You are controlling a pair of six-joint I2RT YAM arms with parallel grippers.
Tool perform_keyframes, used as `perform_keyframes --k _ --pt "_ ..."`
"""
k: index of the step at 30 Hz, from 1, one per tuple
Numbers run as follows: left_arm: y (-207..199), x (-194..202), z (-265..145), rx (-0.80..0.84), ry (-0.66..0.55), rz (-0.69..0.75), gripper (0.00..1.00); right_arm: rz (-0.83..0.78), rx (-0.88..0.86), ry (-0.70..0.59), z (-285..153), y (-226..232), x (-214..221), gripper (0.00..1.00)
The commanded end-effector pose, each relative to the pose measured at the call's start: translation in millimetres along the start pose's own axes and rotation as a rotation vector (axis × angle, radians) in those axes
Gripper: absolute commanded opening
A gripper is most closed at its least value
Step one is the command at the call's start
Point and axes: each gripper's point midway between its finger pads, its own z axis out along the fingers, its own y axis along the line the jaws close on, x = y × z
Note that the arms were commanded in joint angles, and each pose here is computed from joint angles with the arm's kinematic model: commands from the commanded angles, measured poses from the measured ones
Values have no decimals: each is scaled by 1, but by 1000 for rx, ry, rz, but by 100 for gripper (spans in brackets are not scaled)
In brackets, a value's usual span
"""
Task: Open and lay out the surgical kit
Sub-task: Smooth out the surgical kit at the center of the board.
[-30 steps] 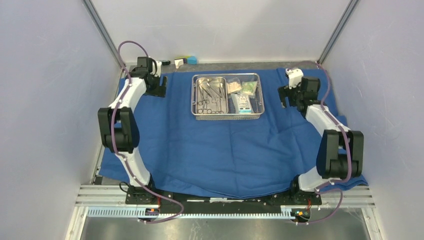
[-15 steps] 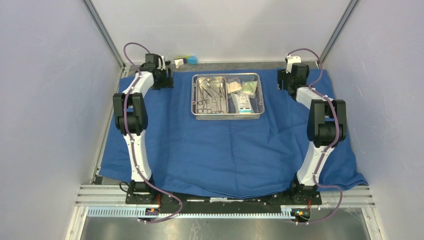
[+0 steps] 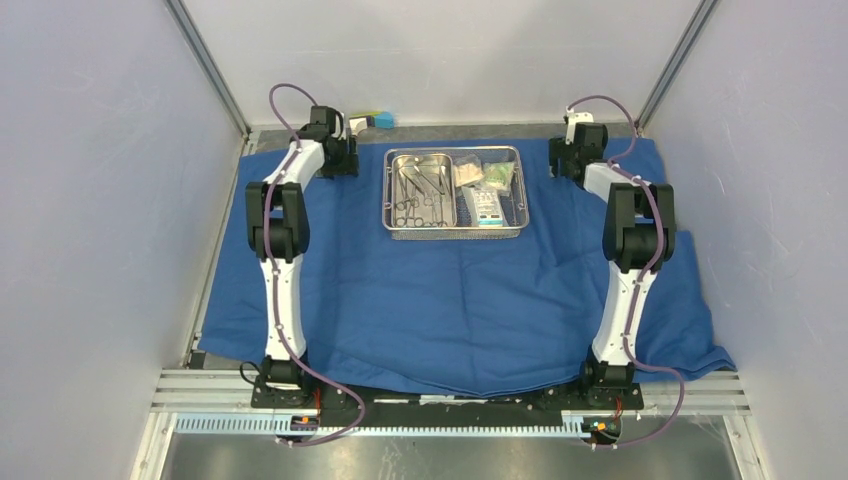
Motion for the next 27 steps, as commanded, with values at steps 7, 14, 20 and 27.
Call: perform_keyframes --k 7,14,20,27 --pt "2 13 9 -15 63 24 59 -1 -28 95 20 1 20 81" --pt "10 15 15 9 76 -23 30 38 -32 121 27 -18 34 71" --pt "3 15 22 51 93 -26 7 49 -75 125 31 -11 37 54" --pt "1 11 17 59 91 -19 8 52 -107 125 31 -5 37 41"
